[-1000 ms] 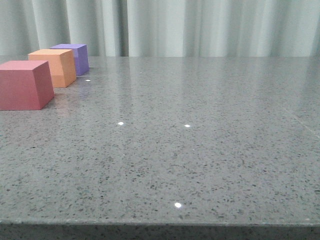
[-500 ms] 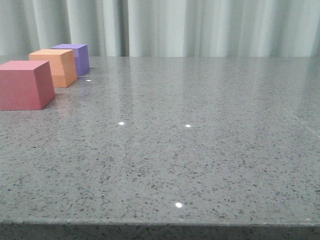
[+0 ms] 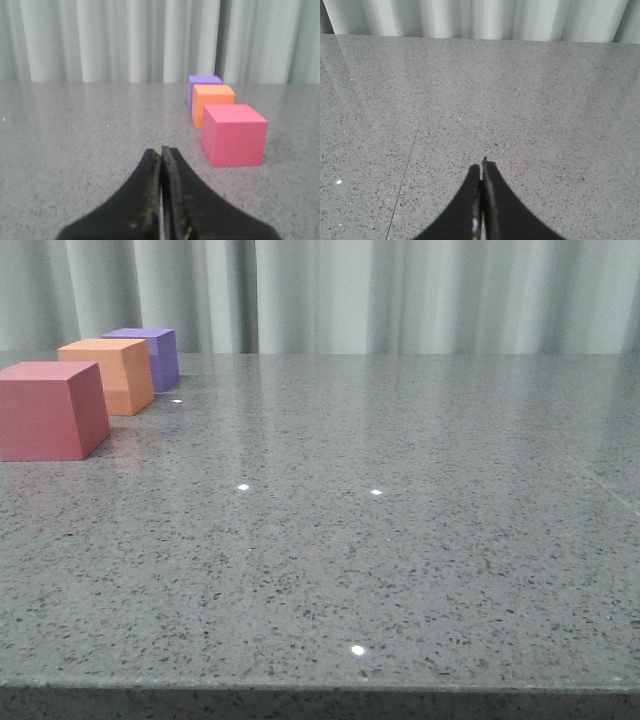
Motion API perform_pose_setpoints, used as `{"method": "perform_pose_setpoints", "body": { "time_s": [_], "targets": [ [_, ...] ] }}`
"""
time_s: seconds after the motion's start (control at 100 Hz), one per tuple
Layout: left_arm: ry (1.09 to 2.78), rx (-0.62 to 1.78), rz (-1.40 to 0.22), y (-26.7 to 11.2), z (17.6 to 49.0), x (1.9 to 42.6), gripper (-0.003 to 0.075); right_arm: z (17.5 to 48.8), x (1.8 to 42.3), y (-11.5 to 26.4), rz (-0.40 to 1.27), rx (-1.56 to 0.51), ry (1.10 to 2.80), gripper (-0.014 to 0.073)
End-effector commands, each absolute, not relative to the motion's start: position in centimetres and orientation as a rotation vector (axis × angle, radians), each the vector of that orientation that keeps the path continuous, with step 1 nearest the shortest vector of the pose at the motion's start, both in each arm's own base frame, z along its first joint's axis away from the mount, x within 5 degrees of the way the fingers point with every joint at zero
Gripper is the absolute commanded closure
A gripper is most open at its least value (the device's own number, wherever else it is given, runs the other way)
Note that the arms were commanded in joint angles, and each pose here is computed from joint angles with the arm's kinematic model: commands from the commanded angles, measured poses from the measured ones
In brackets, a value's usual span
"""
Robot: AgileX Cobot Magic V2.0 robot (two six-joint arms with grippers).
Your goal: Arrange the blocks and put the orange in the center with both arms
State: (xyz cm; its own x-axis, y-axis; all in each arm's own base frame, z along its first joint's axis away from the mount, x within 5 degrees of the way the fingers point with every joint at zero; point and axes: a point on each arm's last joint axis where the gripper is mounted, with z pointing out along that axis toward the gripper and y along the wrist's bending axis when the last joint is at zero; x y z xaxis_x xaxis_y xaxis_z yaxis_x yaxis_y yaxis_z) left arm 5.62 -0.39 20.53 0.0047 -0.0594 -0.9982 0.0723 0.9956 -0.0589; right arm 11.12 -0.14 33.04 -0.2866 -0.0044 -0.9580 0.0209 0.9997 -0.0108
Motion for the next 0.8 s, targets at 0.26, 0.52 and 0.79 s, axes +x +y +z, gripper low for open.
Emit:
{"method": "perform_pose_setpoints", "body": {
  "time_s": [0.26, 0.52, 0.79],
  "targets": [
    [1.459, 0.000, -0.119, -0.41, 20.31, 5.46, 0.0741, 34.50, 11.26, -0.18, -0.044, -0.008, 1.762, 0.0664],
    [1.460, -0.005, -0.125, -0.40, 20.31, 5.46, 0.0741, 34.50, 11.26, -0.18, -0.044, -0.008, 1.762, 0.0664],
    [1.460, -0.005, -0.125, -0.40, 20.31, 5.46, 0.0741, 34.50, 11.26, -0.18, -0.044, -0.008, 1.762, 0.0664]
  ]
}}
